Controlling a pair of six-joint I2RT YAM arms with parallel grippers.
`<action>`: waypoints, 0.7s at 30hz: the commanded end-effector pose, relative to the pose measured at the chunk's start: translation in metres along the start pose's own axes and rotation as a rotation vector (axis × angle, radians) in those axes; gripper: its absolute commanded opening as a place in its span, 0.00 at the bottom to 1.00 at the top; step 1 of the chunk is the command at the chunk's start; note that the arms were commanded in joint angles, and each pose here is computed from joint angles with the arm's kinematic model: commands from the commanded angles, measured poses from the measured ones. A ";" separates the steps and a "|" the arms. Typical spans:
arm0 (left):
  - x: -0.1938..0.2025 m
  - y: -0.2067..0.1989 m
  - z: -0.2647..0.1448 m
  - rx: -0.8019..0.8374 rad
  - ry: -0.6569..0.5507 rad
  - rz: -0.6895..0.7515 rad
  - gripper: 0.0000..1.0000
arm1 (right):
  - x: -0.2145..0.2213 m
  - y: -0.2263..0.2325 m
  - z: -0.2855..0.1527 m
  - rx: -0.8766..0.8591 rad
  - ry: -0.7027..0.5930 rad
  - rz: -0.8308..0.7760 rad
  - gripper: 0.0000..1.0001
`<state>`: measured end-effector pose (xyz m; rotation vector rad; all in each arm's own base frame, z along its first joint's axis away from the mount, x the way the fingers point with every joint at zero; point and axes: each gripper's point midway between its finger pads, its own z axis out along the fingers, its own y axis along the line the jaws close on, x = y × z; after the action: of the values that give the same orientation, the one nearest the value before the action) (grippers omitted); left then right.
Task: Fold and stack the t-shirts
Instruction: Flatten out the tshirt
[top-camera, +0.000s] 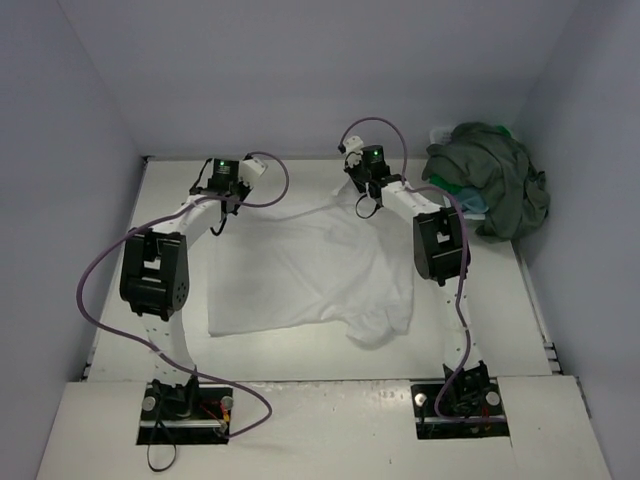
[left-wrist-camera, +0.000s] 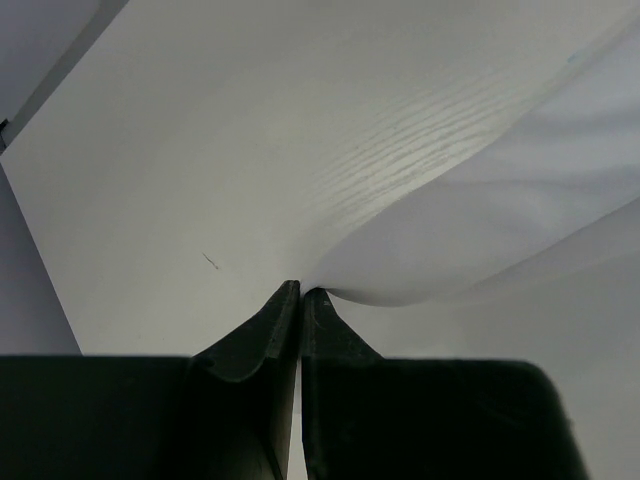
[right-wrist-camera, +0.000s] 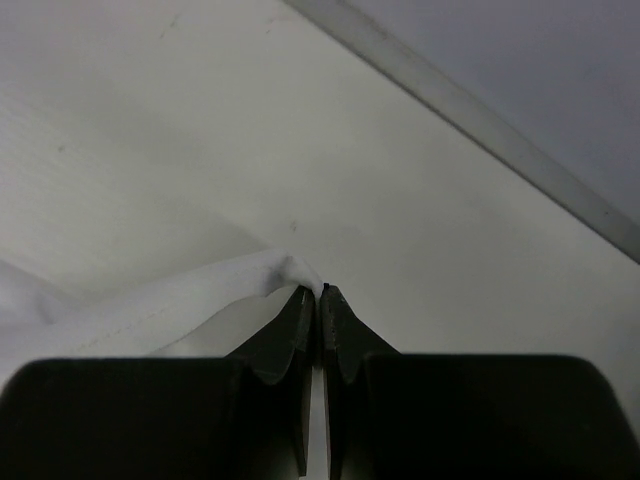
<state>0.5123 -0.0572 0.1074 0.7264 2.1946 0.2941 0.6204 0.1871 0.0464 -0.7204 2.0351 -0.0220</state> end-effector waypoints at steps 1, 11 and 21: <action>-0.035 0.032 -0.003 -0.092 -0.096 -0.042 0.00 | -0.061 -0.042 -0.004 0.170 -0.165 0.033 0.00; -0.038 0.043 0.021 -0.159 -0.088 -0.068 0.00 | -0.083 -0.078 0.014 0.349 -0.237 0.083 0.00; -0.043 0.058 0.027 -0.227 -0.066 -0.094 0.09 | -0.061 -0.081 0.024 0.444 -0.154 0.071 0.61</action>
<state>0.5582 -0.0419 0.0870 0.6175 2.2001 0.4208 0.6898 0.1621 0.0421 -0.4731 1.9351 -0.2851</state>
